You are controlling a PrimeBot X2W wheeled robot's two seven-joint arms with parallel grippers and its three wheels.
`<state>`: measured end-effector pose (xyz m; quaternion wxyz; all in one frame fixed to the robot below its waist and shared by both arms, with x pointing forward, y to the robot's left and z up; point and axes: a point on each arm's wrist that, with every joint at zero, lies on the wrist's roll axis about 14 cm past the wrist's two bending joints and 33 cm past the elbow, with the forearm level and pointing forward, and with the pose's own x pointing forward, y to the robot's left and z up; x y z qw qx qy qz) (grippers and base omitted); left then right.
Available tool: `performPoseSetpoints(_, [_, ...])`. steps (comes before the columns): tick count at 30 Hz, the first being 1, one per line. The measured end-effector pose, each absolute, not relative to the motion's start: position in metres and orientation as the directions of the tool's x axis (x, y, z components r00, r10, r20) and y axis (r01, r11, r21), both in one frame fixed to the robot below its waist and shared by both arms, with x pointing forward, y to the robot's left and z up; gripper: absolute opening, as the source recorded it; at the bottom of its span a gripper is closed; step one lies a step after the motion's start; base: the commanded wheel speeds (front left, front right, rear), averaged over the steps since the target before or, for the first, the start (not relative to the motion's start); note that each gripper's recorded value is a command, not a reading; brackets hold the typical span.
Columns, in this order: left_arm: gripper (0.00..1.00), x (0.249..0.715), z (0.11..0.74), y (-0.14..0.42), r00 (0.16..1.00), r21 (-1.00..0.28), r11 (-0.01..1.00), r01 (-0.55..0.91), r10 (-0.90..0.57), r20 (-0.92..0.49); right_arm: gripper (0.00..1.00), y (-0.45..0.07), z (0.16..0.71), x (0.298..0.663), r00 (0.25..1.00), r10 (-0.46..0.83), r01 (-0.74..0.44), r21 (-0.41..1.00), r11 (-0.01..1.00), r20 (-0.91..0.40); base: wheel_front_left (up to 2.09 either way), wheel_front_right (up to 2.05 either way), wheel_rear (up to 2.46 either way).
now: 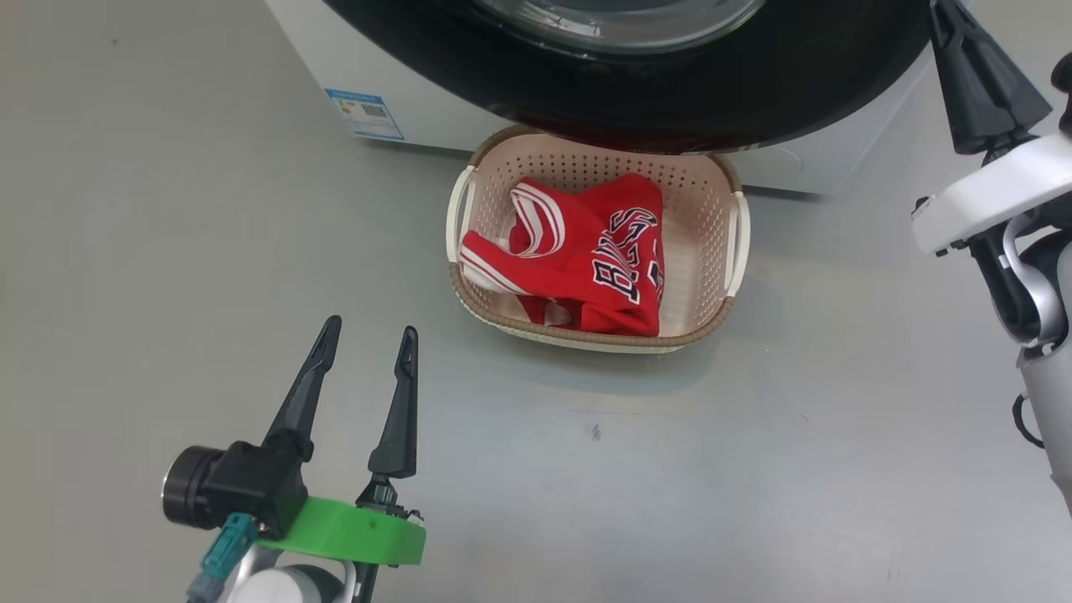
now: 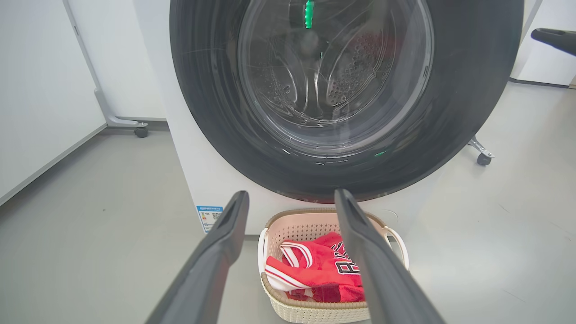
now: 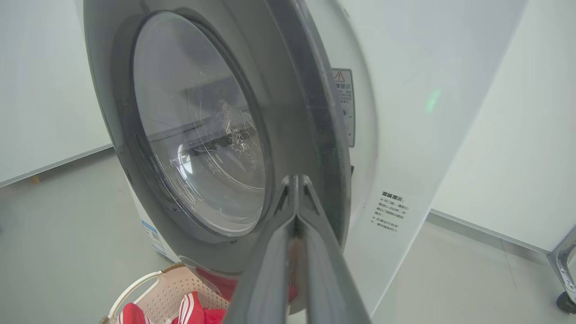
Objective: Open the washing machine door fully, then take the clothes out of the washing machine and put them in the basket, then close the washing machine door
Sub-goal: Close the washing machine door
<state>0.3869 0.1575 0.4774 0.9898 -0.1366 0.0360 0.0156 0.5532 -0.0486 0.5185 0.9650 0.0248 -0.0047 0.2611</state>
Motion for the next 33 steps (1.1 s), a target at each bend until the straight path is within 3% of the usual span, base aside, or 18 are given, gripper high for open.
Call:
performPoseSetpoints(14, [1.0, 0.395, 0.461, 0.178, 0.991, -0.238, 0.965, -0.109, 0.086, -0.106, 0.0, -0.01, 0.478, 0.592, 0.831, 0.554, -0.549, 0.09, 0.831, -0.054, 0.0, 0.0, 0.0])
performPoseSetpoints(33, [1.0, 0.394, 0.449, 0.177, 0.988, -0.235, 0.965, -0.116, 0.087, -0.128, 0.0, -0.02, 0.485, 0.63, 0.862, 0.505, -0.498, 0.106, 0.861, -0.054, 0.0, 0.0, 0.0])
